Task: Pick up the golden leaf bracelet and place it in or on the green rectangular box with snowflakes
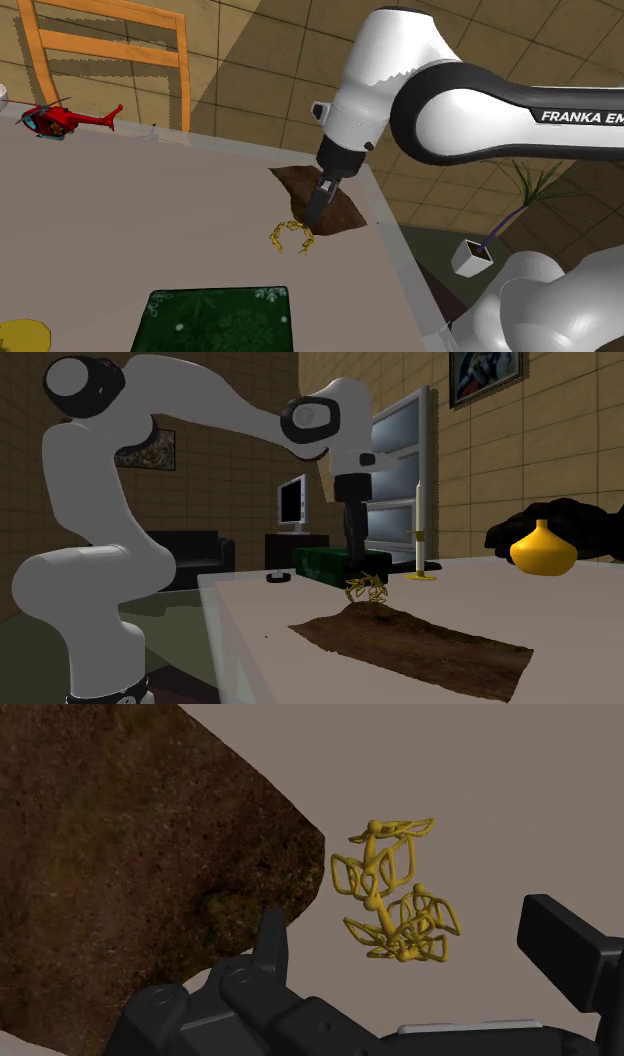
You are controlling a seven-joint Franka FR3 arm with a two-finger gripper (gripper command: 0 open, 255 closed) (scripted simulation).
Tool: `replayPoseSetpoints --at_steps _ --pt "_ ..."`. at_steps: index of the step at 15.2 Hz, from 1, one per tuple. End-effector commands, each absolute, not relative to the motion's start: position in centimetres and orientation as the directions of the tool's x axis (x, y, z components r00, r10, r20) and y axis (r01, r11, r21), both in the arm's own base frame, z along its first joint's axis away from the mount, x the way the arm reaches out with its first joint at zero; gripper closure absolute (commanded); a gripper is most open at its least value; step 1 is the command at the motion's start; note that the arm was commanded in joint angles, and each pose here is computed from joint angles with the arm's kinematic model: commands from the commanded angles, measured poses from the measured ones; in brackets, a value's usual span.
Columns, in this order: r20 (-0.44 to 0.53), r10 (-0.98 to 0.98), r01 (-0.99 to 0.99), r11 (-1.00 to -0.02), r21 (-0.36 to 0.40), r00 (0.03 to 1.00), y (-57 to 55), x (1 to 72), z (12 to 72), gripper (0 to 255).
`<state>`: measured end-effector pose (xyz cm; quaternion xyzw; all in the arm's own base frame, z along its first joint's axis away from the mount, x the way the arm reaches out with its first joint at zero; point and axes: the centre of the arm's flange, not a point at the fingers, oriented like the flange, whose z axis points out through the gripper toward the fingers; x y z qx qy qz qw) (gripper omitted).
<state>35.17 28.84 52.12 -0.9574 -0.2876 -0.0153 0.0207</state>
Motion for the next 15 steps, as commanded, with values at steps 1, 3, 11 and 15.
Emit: replayPoseSetpoints --at_steps 1,3,11,15 --pt "0.036 0.582 0.583 -0.812 -0.032 0.812 31.3 35.2 51.4 0" --pt "0.033 0.597 0.597 -0.801 -0.032 0.802 32.5 35.0 50.4 0" --pt "0.033 0.597 0.597 -0.801 -0.032 0.802 32.7 35.1 46.9 0" --pt "0.033 0.597 0.597 -0.801 -0.032 0.802 32.7 35.1 46.9 0"
